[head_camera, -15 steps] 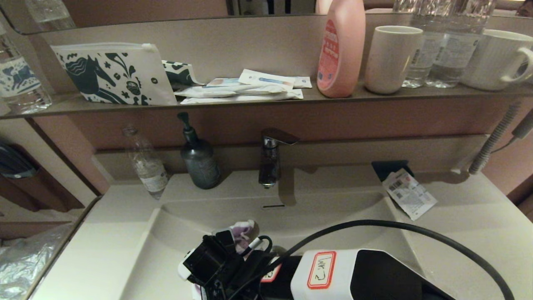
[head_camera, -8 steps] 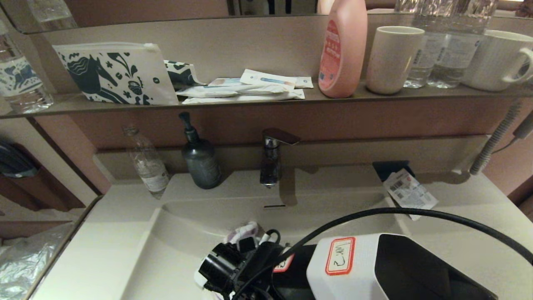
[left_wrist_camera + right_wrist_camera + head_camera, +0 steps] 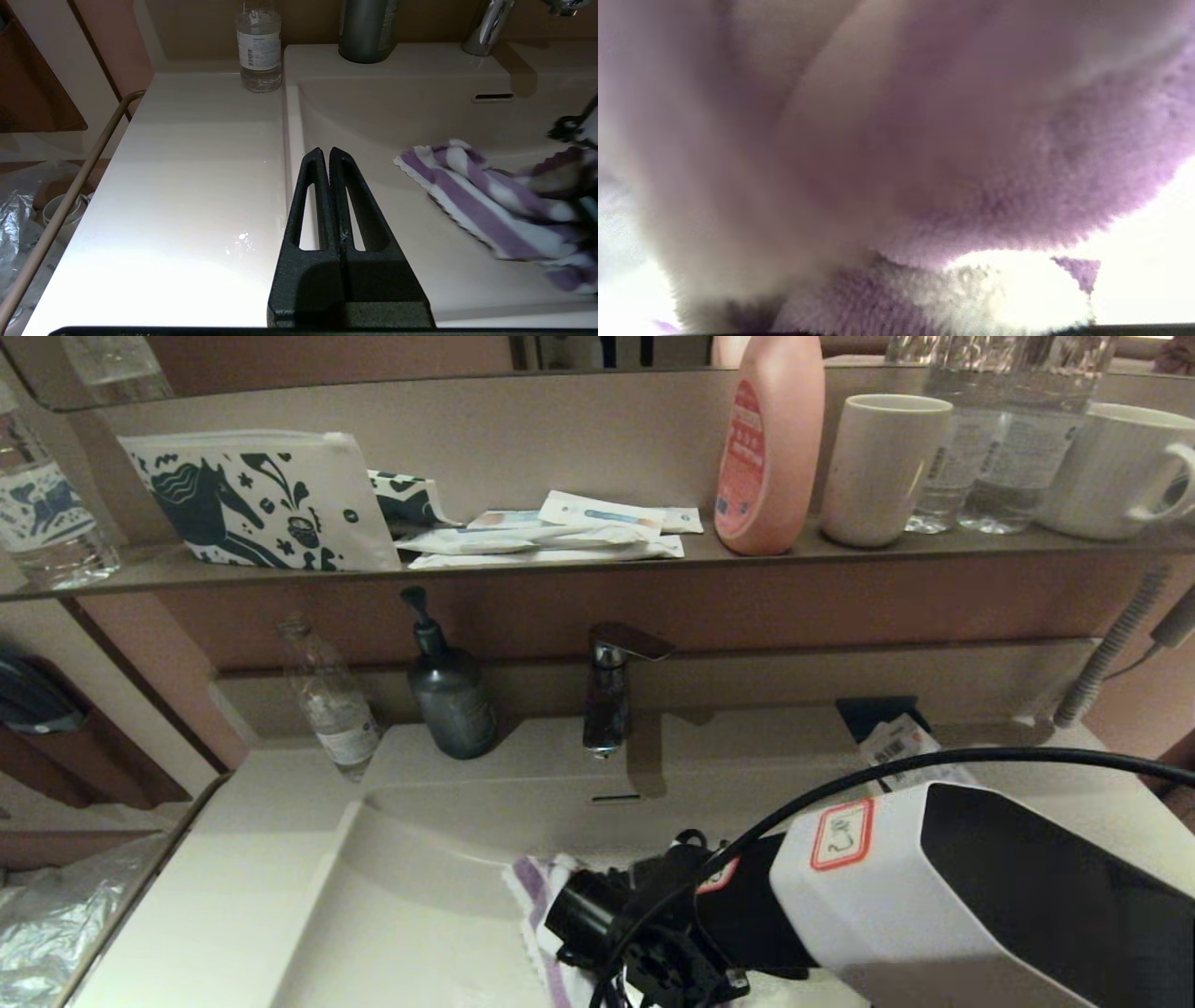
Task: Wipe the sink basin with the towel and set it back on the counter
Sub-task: Wipe the sink
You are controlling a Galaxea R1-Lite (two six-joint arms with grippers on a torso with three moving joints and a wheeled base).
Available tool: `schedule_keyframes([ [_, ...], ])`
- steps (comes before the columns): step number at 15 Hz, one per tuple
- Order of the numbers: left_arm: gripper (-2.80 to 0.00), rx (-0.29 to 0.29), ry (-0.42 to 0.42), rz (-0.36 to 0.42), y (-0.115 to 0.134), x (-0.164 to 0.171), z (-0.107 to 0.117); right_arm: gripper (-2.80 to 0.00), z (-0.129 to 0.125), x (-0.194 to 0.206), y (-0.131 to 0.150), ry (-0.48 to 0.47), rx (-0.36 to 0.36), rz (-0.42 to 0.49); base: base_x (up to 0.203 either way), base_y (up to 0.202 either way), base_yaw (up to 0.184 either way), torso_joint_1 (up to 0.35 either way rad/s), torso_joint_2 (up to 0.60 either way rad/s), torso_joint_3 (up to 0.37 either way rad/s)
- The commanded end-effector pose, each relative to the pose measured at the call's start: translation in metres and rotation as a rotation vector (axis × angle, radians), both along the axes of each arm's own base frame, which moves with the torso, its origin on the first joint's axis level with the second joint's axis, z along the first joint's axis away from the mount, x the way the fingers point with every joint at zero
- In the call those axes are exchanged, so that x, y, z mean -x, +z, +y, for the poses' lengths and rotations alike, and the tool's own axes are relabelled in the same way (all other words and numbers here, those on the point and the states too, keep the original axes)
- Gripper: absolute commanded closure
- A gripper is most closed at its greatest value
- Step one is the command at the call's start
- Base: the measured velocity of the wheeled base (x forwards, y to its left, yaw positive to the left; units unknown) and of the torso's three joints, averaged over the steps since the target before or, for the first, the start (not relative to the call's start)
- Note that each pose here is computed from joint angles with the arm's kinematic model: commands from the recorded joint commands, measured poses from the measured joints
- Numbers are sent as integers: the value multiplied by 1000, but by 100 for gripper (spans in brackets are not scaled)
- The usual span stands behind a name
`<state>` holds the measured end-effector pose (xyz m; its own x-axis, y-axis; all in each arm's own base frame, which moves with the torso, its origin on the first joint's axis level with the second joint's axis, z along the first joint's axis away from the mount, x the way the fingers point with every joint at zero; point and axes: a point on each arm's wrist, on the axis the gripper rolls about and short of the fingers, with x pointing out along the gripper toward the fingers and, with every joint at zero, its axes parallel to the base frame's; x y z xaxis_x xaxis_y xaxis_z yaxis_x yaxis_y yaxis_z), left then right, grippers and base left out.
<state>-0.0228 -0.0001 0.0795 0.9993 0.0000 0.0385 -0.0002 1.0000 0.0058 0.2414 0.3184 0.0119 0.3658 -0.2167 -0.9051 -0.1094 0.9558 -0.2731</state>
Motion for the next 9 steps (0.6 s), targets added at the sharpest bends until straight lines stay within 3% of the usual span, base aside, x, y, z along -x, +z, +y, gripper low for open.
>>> schedule_keyframes([
  [1,0,0,0,0,0,0,0,0,-24,-9,12,-60,3,-1,0,0,0,0,0,0],
  [5,0,0,0,0,0,0,0,0,-41,-24,16,-102,6,2,0,0,0,0,0,0],
  [9,0,0,1,0,0,0,0,0,-37,-20,14,-86,0,17,0,0,0,0,0,0],
])
